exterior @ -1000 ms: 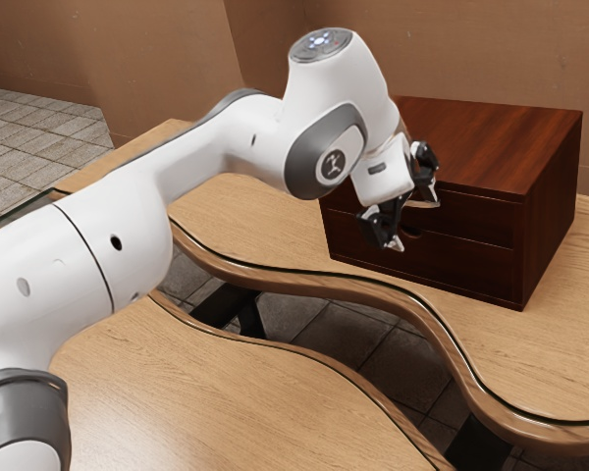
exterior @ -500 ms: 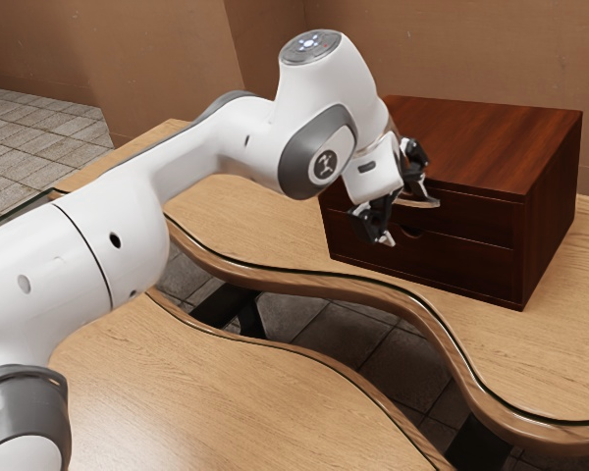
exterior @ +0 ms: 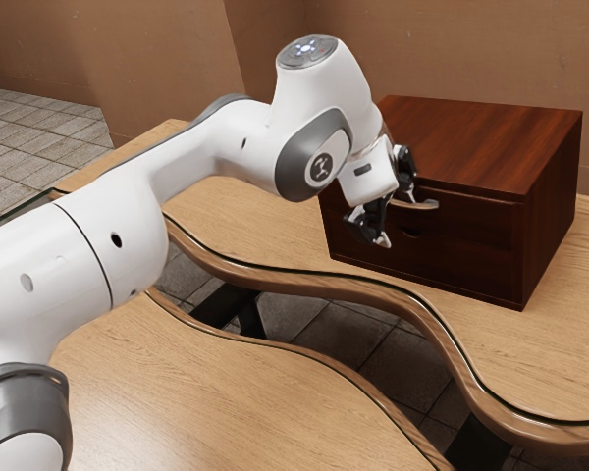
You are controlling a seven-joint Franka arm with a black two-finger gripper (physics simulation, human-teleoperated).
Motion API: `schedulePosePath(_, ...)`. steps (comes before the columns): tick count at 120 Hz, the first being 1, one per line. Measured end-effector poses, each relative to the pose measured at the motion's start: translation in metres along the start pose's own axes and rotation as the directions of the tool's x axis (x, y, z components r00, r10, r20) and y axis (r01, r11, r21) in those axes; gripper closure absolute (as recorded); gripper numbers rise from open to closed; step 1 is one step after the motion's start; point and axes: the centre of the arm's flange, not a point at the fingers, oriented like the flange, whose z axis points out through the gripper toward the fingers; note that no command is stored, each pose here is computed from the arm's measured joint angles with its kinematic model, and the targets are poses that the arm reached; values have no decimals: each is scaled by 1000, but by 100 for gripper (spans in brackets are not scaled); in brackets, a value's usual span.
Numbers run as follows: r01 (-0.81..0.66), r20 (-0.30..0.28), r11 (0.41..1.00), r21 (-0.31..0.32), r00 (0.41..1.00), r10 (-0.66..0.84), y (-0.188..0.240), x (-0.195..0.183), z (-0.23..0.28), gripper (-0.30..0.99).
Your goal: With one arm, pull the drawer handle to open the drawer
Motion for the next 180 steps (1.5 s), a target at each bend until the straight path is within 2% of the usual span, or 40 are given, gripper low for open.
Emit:
schedulePosePath(12,5,1,1000,-6,1000,-5,2,0,1,23)
schedulePosePath(19,6,1,1000,-12,1000,-6,4,0,3,18)
schedulePosePath(23,7,2,1000,-15,1000,-7,7,0,2,19)
schedulePosePath(39,10,3,1000,-17,1000,-10,14,0,-10,38)
schedulePosePath(49,14,3,1000,-18,1000,-14,19,0,-18,43)
schedulePosePath(74,34,4,999,-31,999,-34,28,-2,-24,39)
schedulePosePath(135,91,6,993,-71,996,-90,60,-4,-41,39)
schedulePosePath(161,112,11,991,-68,994,-111,62,-7,-46,54)
schedulePosePath(180,124,13,990,-61,992,-124,61,-10,-49,69)
